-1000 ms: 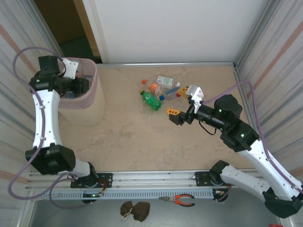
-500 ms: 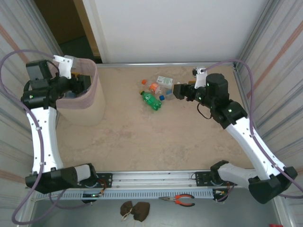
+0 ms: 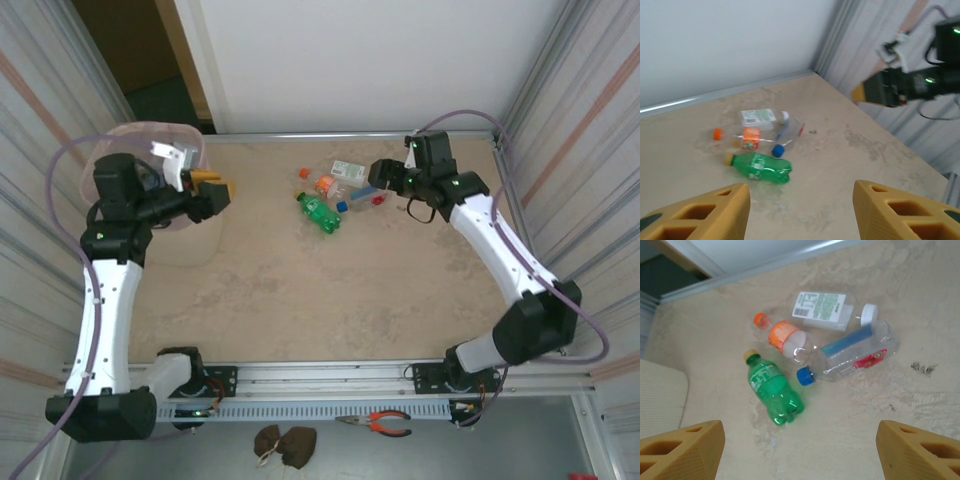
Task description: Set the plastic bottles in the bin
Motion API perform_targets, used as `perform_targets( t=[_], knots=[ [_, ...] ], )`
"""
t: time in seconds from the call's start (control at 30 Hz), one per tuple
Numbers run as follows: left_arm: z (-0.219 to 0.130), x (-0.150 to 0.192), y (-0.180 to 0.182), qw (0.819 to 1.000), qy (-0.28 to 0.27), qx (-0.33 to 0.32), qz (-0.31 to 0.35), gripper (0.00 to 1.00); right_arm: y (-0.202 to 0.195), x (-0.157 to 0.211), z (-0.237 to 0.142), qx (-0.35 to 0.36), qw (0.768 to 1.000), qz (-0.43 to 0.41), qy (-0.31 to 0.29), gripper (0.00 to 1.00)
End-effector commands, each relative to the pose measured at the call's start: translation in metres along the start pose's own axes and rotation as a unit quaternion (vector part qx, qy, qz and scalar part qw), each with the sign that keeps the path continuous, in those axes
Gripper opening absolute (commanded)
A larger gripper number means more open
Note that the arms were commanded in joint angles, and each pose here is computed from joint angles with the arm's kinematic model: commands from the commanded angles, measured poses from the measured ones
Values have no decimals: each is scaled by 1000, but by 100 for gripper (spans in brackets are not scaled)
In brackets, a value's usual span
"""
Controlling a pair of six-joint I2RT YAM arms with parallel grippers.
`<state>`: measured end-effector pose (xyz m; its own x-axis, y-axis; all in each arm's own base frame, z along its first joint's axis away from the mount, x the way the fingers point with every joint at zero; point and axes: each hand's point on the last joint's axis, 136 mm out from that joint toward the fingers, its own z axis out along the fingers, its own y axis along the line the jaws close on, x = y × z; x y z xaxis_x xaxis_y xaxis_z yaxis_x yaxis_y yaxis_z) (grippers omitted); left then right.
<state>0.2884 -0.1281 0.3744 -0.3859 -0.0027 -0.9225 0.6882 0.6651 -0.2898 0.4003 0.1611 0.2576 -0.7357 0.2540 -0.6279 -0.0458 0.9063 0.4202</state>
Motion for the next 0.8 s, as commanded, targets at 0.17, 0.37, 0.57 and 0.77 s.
perform_targets(
  t=[0.17,0.37,0.57,0.77],
  knots=[
    [25,21,-37,999,8,50,8,57,65,39,64,-81,977,-165,104,78],
    [36,38,-42,998,18,56,-8,57,82,71,119,-70,950,-253,169,74],
    [38,44,-40,998,18,52,-22,57,92,87,167,-40,934,-301,190,74],
    [35,47,-40,998,23,48,-27,59,94,100,204,-27,922,-325,206,74]
  ],
)
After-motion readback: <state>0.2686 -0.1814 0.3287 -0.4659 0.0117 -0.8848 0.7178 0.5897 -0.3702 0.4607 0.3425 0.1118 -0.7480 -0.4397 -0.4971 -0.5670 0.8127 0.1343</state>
